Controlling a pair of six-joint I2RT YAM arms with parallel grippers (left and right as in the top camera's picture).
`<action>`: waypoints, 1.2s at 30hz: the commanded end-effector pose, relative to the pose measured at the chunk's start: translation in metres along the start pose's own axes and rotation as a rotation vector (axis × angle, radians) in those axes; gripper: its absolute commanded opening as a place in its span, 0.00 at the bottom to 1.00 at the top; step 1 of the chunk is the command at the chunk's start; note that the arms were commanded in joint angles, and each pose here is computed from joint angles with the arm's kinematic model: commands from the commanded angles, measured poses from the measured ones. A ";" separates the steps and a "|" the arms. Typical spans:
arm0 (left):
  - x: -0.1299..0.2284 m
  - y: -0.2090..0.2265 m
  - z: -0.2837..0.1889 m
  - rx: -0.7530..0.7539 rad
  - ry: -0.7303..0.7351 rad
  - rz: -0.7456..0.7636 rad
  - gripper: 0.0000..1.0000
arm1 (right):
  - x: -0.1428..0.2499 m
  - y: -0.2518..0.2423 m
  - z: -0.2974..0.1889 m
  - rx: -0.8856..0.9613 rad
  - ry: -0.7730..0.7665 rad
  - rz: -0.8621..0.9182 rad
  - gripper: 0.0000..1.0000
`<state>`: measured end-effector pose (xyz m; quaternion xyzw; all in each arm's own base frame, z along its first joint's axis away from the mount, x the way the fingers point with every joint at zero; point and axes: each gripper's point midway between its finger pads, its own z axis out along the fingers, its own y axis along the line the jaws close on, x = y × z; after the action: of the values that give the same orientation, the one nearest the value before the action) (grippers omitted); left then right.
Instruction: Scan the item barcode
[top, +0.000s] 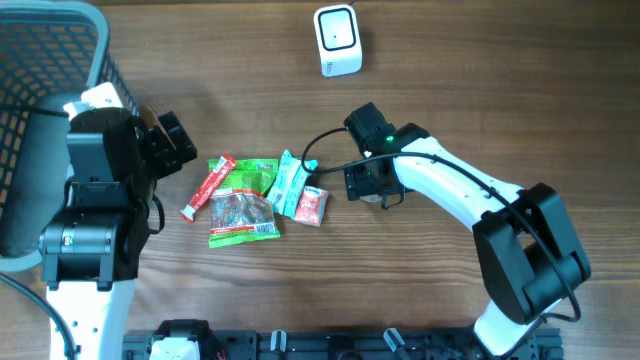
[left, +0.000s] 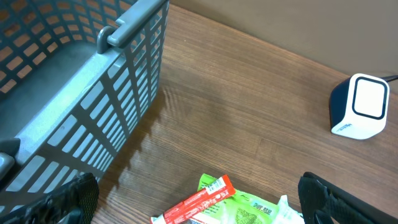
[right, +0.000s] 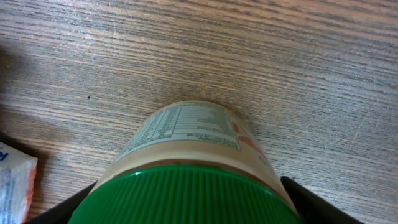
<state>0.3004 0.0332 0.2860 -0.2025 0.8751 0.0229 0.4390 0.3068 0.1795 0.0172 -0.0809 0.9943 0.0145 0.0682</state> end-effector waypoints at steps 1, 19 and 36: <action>-0.006 0.002 -0.003 -0.007 -0.018 -0.002 1.00 | 0.001 -0.004 0.004 0.025 -0.002 -0.017 0.83; -0.006 0.002 -0.003 -0.008 -0.018 -0.002 1.00 | -0.005 -0.011 0.004 0.066 -0.024 -0.132 0.77; -0.006 0.002 -0.003 -0.008 -0.018 -0.002 1.00 | -0.003 -0.011 0.004 0.062 -0.018 -0.045 0.72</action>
<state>0.3004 0.0332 0.2860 -0.2025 0.8751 0.0229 0.4390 0.3139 0.1741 0.0182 -0.1122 0.9900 -0.0069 0.0849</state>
